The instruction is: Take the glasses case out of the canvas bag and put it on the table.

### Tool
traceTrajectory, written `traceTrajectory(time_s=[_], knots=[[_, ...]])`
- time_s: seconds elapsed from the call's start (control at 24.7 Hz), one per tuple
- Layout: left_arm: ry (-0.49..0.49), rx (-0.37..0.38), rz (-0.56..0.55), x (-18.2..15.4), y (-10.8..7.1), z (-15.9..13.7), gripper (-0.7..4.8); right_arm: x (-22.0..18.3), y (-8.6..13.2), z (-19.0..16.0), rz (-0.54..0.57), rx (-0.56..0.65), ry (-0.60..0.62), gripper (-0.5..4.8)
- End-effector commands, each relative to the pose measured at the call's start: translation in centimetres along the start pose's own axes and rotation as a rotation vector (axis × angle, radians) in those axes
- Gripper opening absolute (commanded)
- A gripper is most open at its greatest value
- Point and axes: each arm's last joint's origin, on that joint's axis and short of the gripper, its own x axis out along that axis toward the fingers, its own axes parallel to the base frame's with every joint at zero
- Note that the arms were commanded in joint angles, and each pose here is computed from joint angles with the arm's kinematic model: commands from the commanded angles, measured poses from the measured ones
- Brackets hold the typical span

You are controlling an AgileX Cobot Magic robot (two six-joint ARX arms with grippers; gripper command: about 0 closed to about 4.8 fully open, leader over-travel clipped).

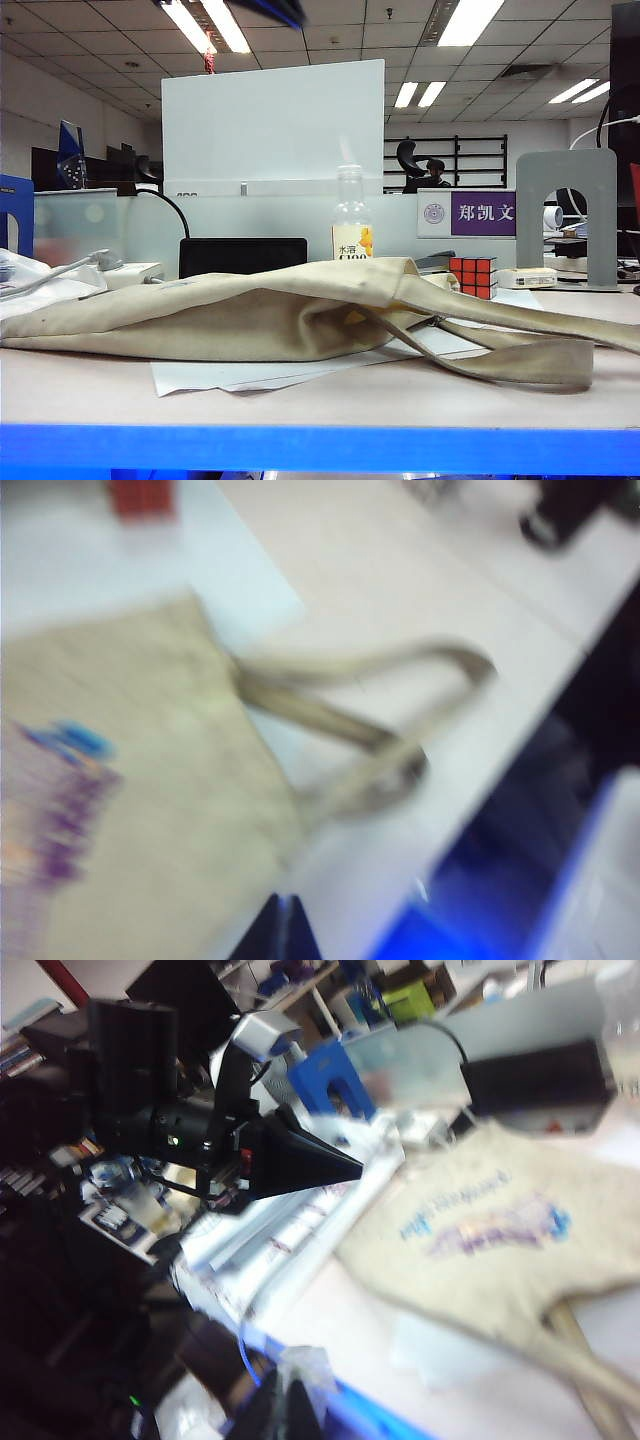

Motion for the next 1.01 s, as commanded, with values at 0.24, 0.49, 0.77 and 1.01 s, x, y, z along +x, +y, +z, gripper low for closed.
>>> traceTrajectory(time_s=[0.24, 0.49, 0.77, 1.01], knots=[[0.203, 0.049, -0.100, 6.1, -2.1, -1.5, 0.02, -0.1, -0.7, -1.5, -0.041, -0.051, 0.144, -0.08], [0.297, 0.187, -0.130, 11.8, -3.9, -2.3, 1.54, -0.1, -0.6, -1.6, 0.015, -0.066, 0.175, -0.08], [0.340, 0.341, -0.104, 17.6, -5.0, -0.5, 1.54, -0.2, -0.5, -1.7, 0.083, -0.076, 0.214, -0.08], [0.461, 0.354, -0.138, 22.3, -4.4, -0.2, 2.44, -0.4, -0.4, -2.2, 0.158, -0.062, 0.293, -0.08]])
